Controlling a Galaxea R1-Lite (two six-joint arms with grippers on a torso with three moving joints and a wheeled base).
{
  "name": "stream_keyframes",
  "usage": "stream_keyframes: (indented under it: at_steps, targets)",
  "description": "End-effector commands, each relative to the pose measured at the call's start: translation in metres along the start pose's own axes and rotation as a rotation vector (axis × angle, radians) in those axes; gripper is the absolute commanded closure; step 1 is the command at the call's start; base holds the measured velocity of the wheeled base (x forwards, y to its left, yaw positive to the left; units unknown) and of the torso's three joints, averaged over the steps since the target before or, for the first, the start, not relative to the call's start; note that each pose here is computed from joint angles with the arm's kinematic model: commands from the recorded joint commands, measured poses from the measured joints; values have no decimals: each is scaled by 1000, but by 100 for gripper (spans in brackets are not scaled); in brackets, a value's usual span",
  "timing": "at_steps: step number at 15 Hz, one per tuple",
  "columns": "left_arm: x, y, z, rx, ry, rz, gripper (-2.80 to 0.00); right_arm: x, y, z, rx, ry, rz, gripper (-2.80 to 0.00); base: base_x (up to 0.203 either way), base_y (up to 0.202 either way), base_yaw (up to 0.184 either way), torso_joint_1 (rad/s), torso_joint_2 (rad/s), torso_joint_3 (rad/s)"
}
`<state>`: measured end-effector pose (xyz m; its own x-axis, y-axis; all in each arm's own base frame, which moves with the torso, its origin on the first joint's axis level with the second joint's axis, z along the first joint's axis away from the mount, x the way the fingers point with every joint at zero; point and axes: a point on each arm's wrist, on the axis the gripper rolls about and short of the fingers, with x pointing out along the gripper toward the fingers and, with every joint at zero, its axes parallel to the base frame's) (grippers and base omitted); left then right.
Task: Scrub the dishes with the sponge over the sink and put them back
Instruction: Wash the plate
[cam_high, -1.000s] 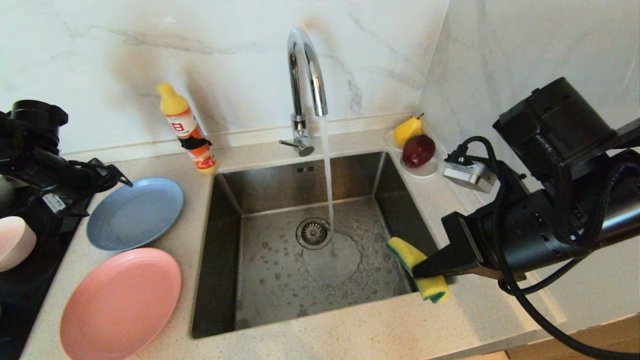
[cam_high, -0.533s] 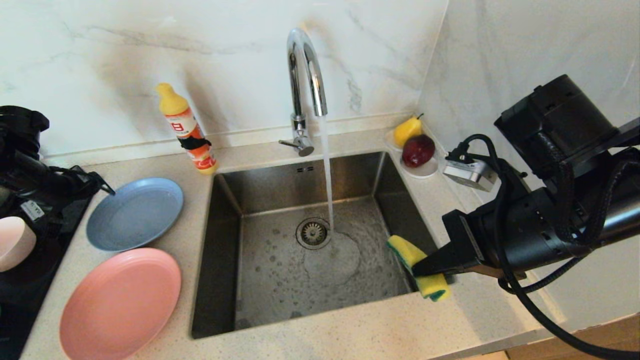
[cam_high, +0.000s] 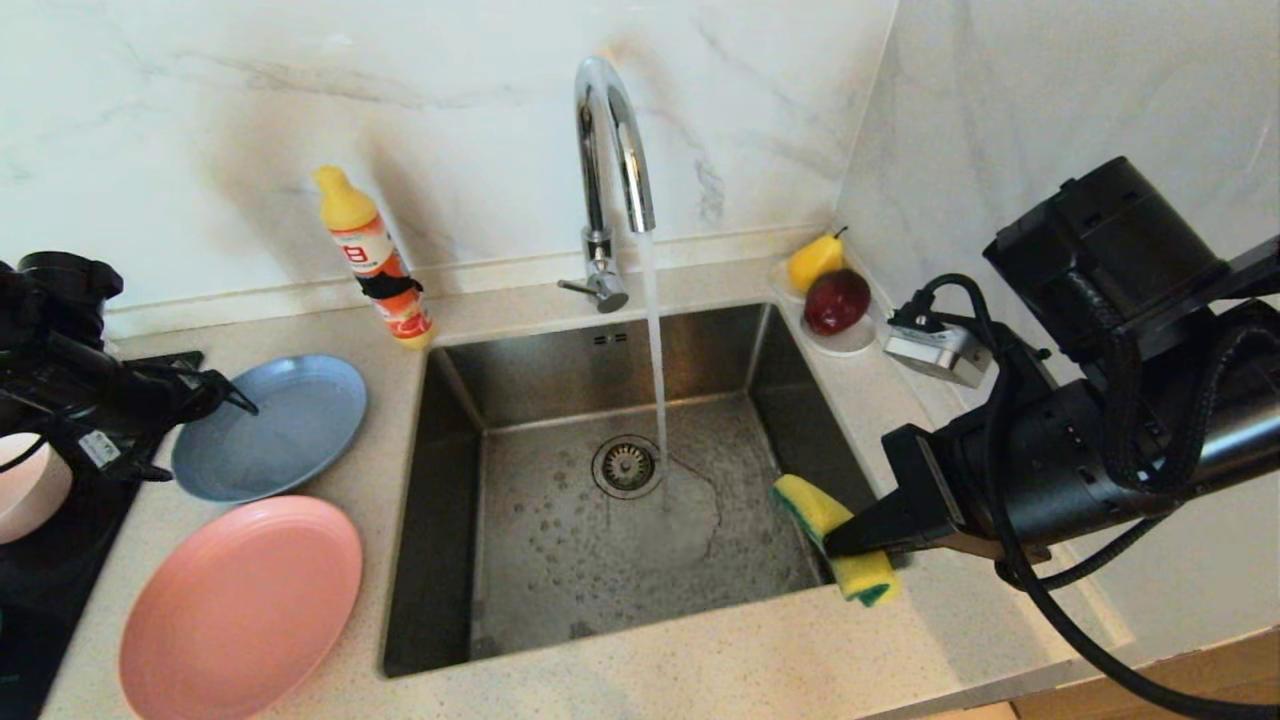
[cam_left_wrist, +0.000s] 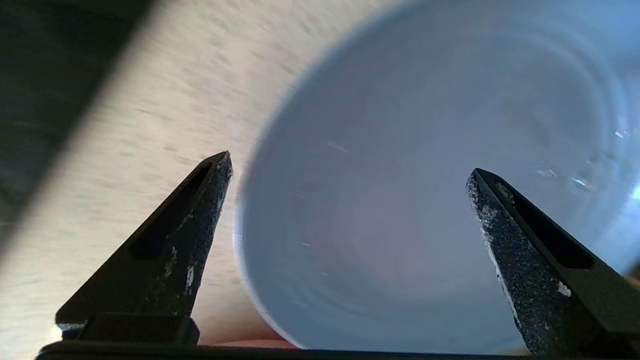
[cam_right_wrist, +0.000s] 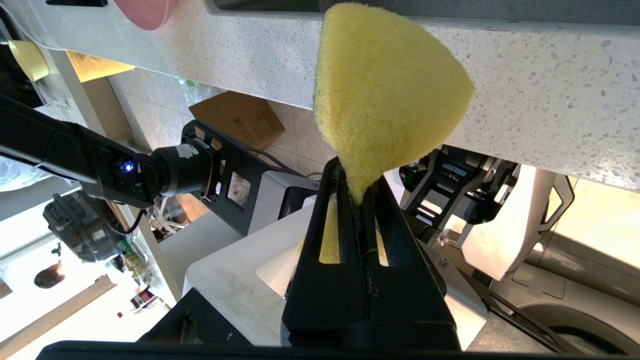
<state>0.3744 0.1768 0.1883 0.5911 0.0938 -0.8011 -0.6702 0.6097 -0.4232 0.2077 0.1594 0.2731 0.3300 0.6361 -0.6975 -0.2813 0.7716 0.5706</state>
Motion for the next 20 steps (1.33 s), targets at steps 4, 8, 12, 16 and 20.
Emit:
stream_keyframes:
  at_steps: [4,8,12,16,20]
  targets:
    - [9,6,1,-29,38,-20,-280,1,-2,-1,8,9,-5,0,0,0,0,0,0,0]
    - [9,6,1,-29,41,-21,-280,2,-3,-2,10,13,-9,0,0,0,0,0,0,0]
    - [14,7,1,-29,45,-13,0,1,-2,-2,9,11,-7,0,0,0,0,0,0,0]
    - [14,6,2,-26,39,-13,0,0,-2,-2,9,9,-5,0,0,0,0,0,0,0]
    - [14,6,2,-26,37,-10,0,0,-2,-3,10,10,-6,0,0,0,0,0,0,0]
